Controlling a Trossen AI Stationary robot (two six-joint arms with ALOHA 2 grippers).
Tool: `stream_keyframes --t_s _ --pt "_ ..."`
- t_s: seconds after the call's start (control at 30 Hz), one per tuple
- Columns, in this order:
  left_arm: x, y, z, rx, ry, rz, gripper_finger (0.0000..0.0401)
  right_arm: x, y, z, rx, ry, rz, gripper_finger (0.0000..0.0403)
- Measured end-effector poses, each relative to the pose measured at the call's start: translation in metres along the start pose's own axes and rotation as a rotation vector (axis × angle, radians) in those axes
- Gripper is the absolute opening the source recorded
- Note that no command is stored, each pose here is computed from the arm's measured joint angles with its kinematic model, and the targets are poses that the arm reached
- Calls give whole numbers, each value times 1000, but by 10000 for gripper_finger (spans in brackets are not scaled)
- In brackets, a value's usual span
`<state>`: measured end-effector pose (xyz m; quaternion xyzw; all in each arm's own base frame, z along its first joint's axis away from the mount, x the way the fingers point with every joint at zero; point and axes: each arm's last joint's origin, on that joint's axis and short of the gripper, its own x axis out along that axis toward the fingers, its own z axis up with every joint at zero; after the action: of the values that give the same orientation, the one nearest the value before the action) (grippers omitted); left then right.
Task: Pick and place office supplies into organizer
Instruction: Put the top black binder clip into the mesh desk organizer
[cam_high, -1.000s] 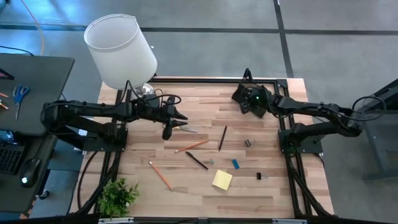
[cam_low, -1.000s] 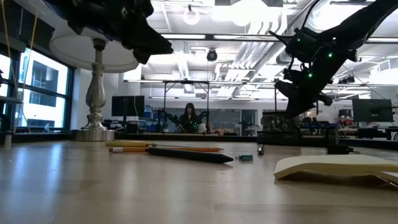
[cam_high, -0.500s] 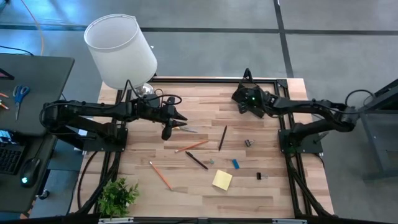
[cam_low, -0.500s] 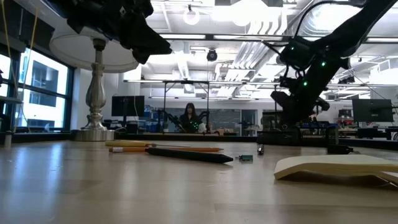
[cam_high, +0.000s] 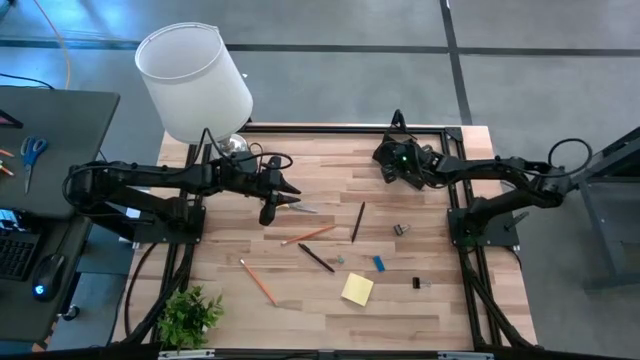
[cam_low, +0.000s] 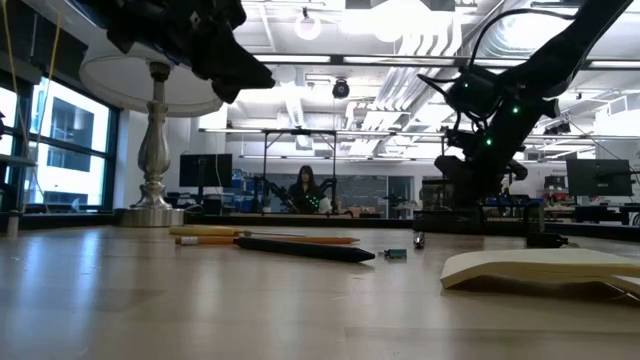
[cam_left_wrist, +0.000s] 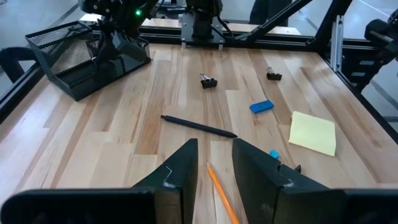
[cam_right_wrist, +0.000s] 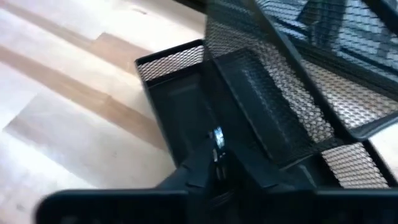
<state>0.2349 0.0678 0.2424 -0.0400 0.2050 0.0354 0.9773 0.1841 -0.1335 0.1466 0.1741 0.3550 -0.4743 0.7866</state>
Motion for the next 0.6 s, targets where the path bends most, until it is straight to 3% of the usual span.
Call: stream_keyframes --t_s 0.3,0.6 --pt "0 0 -1 -2 8 0 88 -1 3 4 3 -31 63 4" --pt "0 0 -1 -3 13 0 88 -10 3 20 68 -190 56 5"
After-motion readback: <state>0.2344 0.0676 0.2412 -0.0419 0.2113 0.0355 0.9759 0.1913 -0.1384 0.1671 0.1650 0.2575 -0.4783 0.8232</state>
